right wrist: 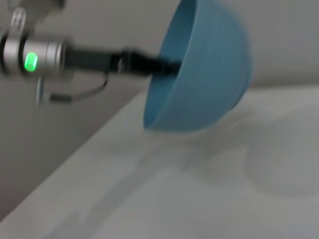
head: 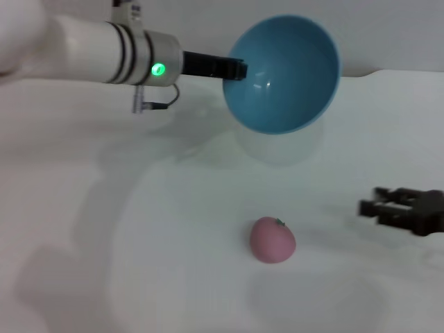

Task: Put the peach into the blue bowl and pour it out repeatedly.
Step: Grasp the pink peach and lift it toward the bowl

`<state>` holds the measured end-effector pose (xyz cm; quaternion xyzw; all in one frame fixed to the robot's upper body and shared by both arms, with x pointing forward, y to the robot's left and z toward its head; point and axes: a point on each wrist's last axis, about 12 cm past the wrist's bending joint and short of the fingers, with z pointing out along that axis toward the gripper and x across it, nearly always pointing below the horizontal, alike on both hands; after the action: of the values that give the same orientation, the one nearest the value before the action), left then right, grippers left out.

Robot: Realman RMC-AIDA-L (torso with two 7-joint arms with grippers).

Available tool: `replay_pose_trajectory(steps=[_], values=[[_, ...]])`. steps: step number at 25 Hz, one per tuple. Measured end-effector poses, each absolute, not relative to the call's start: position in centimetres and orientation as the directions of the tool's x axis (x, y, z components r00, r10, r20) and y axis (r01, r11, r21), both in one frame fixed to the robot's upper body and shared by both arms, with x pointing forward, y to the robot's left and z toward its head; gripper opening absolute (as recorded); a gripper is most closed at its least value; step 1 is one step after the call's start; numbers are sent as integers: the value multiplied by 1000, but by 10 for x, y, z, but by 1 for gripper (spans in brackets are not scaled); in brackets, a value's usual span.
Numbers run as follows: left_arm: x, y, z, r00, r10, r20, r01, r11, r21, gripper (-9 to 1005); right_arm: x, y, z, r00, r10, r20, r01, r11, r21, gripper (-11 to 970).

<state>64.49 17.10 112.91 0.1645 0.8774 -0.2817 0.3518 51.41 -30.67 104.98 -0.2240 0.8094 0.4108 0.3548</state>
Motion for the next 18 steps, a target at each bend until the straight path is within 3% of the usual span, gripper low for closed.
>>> replay_pose_trajectory(steps=[8,14,18], values=[[628,220,1126,-843,142,-519,397,816,-420,0,545,-254,1047,-701,-310,-643,-690,524,499,657],[615,237,1115,-893,182,-411,341,870,-357,0,558,-229,1048,-666,-387,-638,-734,490,470,657],[614,239,1113,-896,195,-399,341,878,-336,-1,566,-214,1048,-626,-454,-634,-772,478,420,657]])
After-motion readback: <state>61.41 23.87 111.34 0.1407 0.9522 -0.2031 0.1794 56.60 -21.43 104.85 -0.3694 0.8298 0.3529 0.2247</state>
